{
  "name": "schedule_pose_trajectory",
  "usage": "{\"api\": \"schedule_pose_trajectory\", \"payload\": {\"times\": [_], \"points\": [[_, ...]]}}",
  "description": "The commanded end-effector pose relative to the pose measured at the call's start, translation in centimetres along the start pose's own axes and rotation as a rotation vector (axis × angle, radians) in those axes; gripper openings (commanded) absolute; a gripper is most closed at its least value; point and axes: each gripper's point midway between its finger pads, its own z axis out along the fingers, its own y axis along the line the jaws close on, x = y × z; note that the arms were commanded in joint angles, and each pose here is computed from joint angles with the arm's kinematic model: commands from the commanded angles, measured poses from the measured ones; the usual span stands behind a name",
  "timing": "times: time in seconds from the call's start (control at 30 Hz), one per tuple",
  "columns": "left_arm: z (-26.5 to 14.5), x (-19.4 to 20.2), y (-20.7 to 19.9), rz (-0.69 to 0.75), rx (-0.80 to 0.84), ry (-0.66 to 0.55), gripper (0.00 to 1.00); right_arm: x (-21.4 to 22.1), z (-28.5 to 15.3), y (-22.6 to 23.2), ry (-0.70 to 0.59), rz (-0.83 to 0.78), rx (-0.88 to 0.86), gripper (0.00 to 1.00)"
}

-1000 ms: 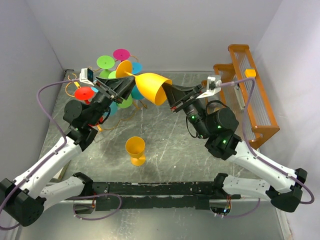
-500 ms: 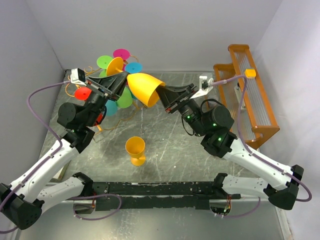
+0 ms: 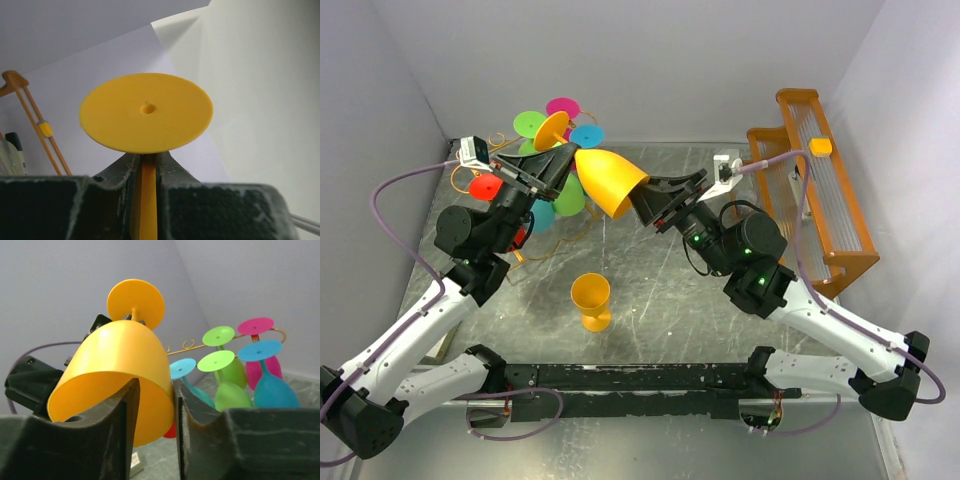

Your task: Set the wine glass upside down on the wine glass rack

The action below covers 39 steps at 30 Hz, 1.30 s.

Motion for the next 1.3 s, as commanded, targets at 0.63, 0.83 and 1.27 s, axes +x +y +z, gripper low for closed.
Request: {"api": "schedule_pose_trajectory", "payload": {"times": [0.63, 0.83, 1.27], "points": [[-1.2, -1.5, -2.3, 0.88, -0.152, 0.14, 0.07, -4.1, -1.4, -1.5, -0.084, 0.083, 0.157, 0.63], [-2.6, -0.9, -1.5, 1.078, -0.108, 0.233, 0.07, -4.5, -0.8, -1.4, -0.078, 0.165, 0.189, 0.63], [-4.0, 2.5, 2.6, 1.443, 0.121, 0.506, 0.07, -3.3, 1.8, 1.2, 0.08, 0.202, 0.141, 0.67]]}}
